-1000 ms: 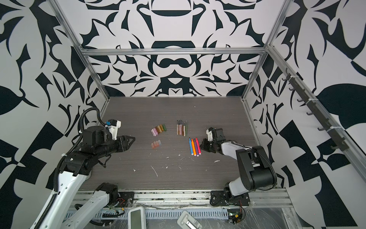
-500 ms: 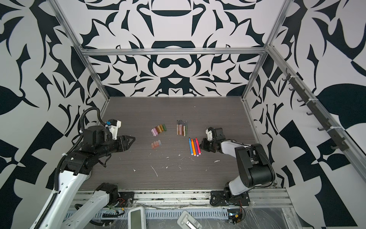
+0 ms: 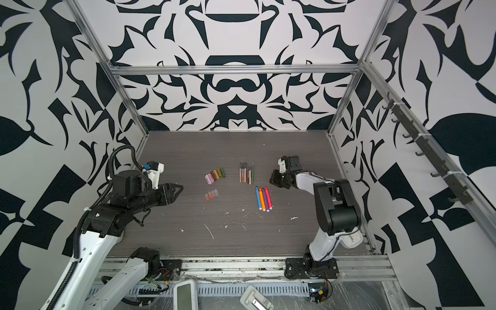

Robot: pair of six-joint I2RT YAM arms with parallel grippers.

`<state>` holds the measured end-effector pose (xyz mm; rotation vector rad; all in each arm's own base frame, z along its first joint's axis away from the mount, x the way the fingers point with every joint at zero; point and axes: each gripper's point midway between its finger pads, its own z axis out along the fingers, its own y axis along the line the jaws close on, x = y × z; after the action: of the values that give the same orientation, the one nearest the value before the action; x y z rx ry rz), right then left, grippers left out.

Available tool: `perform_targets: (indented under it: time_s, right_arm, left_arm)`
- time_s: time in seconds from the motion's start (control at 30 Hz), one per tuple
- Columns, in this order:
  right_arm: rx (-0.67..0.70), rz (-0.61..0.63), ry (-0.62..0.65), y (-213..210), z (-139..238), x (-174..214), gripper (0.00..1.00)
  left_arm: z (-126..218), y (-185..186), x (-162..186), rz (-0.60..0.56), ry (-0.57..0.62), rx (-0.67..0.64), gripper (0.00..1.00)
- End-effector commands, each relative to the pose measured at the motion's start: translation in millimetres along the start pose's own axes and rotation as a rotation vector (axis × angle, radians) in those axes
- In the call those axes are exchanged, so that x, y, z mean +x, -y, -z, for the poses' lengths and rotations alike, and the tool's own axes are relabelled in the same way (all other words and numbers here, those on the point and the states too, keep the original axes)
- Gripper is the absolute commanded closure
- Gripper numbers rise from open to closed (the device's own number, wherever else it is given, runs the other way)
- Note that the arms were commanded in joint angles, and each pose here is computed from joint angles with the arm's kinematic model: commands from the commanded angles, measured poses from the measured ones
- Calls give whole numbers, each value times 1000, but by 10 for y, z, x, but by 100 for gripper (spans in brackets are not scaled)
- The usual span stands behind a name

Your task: Open the pen caps

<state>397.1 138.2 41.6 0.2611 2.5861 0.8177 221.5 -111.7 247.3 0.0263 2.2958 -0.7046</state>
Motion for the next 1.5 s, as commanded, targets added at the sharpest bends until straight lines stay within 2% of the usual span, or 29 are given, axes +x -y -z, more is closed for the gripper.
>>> perform_targets:
  time_s: [0.0, 0.2, 0.43, 0.63, 1.0, 1.47]
  right_arm:
    - [-91, -65, -5, -112, -210, -125, 100]
    - [-119, -105, -23, -49, -478, -154, 100]
    - [-203, -122, -89, -117, -623, -43, 100]
    - [-222, -97, -106, -195, -648, -4, 100]
    - [-143, -13, -166, -322, -771, 104, 100]
    - [-119, -16, -167, -295, -783, 113, 100]
  left_arm:
    - [-5, -17, 45, -4, -9, 2, 54]
    - [-24, -20, 45, 1, -16, 8, 54]
    - [-48, -38, 23, 28, -22, 24, 54]
    - [-62, -56, 9, 49, -26, 34, 55]
    - [-54, -49, 12, 52, -23, 39, 55]
    - [-34, -37, 9, 47, -16, 42, 55]
